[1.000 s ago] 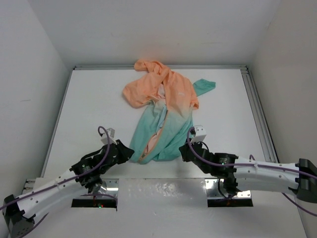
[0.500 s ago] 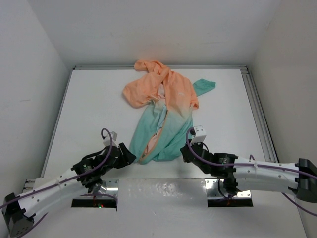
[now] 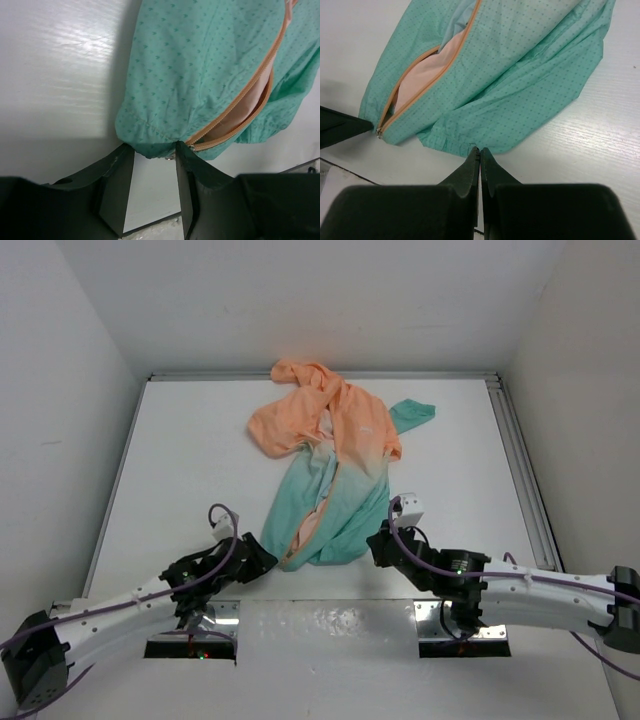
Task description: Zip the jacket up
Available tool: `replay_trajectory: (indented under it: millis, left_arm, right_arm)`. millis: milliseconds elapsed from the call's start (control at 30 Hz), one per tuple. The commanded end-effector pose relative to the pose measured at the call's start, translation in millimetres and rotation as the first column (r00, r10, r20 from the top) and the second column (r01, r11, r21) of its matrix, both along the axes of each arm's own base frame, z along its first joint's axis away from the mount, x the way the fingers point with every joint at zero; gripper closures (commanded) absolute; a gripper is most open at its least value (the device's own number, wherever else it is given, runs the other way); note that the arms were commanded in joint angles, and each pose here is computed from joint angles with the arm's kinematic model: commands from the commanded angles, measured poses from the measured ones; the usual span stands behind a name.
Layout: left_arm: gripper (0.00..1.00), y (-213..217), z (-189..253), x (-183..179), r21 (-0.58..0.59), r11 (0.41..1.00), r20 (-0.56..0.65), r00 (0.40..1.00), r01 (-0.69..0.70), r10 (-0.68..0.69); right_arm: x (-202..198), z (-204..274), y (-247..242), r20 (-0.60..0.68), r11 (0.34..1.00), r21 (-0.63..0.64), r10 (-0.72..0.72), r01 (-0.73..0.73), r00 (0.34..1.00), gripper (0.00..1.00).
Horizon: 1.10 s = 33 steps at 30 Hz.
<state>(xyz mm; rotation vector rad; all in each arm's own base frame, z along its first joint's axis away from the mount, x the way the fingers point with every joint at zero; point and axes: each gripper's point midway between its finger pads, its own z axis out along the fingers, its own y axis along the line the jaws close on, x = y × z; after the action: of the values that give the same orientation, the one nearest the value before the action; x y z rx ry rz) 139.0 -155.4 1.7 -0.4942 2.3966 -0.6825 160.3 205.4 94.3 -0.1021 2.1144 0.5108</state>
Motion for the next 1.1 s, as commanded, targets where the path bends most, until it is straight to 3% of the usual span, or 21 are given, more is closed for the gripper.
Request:
replay_trajectory:
  millis: [0, 100, 200, 233, 333, 533, 667, 767, 867, 933, 1067]
  left_arm:
    - [0.63, -14.9, 3.5, 6.4, -0.052, 0.999, 0.022, 1.000, 0.011, -0.010]
    - [0.63, -18.7, 0.6, 6.9, -0.062, 0.998, 0.025, 0.999, 0.022, -0.020]
    - [0.74, -18.6, 0.6, 8.5, -0.068, 0.998, 0.032, 0.999, 0.014, -0.011]
    - [0.84, -18.6, 1.7, 9.4, -0.070, 0.998, 0.038, 0.999, 0.010, -0.007]
    - [0.99, -17.2, 5.0, 12.5, -0.076, 0.997, 0.055, 0.998, -0.005, 0.009]
    - [1.00, -18.7, 12.0, 11.4, -0.077, 0.997, 0.060, 0.998, 0.006, -0.001]
    - [1.00, -20.4, 26.2, 11.9, -0.104, 0.995, 0.086, 0.996, 0.014, -0.005]
    - [1.00, -23.8, 39.4, 12.3, -0.130, 0.991, 0.104, 0.994, 0.028, -0.014]
    - [1.00, -29.8, 52.4, 12.3, -0.170, 0.984, 0.118, 0.993, 0.043, -0.023]
    - [1.00, -33.4, 57.4, 11.7, -0.186, 0.981, 0.122, 0.992, 0.057, -0.035]
    - [1.00, -41.2, 67.1, 8.7, -0.200, 0.975, 0.115, 0.991, 0.093, -0.071]
  right_arm:
    - [0.9, 1.3, -0.5, 0.009, 1.000, 0.004, -0.005, 0.005, 1.000, 1.00]
    - [0.4, 0.7, 0.9, 0.005, 1.000, 0.001, 0.001, -0.001, 1.000, 1.00]
    - [-0.5, -3.2, -0.6, 0.000, 1.000, -0.001, 0.000, 0.000, 1.000, 1.00]
    - [-0.9, -3.8, -0.8, -0.002, 1.000, 0.002, -0.001, 0.001, 1.000, 1.00]
    - [-2.4, -6.4, -1.8, -0.008, 1.000, 0.006, 0.001, -0.001, 1.000, 1.00]
    - [-6.3, 3.4, 15.0, -0.007, 0.996, 0.019, 0.083, -0.083, 0.997, 1.00]
    - [-19.3, 26.5, 55.1, -0.006, 0.959, 0.026, 0.281, -0.281, 0.960, 1.00]
    - [-35.4, 36.2, 86.3, 0.003, 0.902, 0.010, 0.431, -0.431, 0.902, 1.00]
    - [-52.4, 42.4, 113.2, 0.036, 0.829, -0.086, 0.557, -0.553, 0.829, 1.00]
    - [-54.4, 47.6, 129.1, 0.067, 0.808, -0.148, 0.583, -0.570, 0.809, 1.00]
    - [-70.6, 44.8, 154.9, 0.110, 0.707, -0.273, 0.697, -0.653, 0.709, 1.00]
